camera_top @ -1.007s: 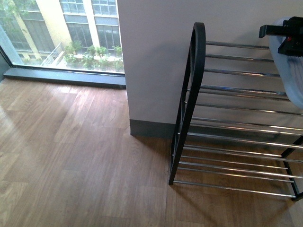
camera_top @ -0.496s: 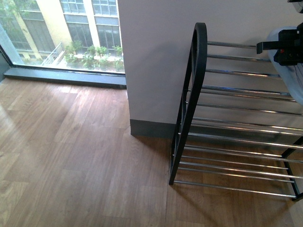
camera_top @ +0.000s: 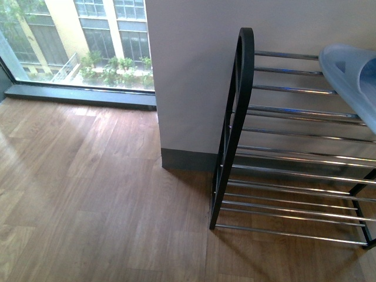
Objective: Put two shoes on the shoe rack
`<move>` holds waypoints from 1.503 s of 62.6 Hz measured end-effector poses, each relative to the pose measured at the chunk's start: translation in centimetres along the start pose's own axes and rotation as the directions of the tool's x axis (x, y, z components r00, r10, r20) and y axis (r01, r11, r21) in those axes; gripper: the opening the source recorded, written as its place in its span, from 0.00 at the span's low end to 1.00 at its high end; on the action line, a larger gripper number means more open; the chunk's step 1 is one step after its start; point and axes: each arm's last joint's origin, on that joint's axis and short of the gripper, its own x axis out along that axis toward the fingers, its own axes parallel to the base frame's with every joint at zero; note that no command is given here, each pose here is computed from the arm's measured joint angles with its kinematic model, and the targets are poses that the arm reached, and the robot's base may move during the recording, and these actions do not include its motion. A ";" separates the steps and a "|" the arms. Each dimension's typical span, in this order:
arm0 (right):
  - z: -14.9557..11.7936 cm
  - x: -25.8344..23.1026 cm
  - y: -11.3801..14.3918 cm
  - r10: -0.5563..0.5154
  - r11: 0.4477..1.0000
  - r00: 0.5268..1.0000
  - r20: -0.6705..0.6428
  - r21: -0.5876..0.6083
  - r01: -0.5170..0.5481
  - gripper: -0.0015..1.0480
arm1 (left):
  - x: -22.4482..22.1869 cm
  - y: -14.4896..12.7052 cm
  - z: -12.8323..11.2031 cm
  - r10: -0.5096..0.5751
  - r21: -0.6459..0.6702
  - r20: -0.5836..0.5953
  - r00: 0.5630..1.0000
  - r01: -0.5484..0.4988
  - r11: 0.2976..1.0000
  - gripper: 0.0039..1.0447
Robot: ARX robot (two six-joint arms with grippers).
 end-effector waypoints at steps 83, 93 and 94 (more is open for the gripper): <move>-20.0 -9.2 1.8 0.184 0.944 0.769 0.613 -0.328 0.036 0.02 | 0.0 0.0 0.0 0.001 0.000 0.000 1.000 -0.001 1.000 0.02; -21.6 -9.2 2.3 0.186 0.944 0.769 0.611 -0.330 0.034 0.02 | 0.0 0.0 0.0 0.000 0.000 0.000 1.000 0.000 1.000 0.02; -21.7 -9.1 2.4 0.186 0.943 0.770 0.611 -0.330 0.034 0.02 | 0.0 0.0 0.0 0.000 0.000 0.000 1.000 0.000 1.000 0.02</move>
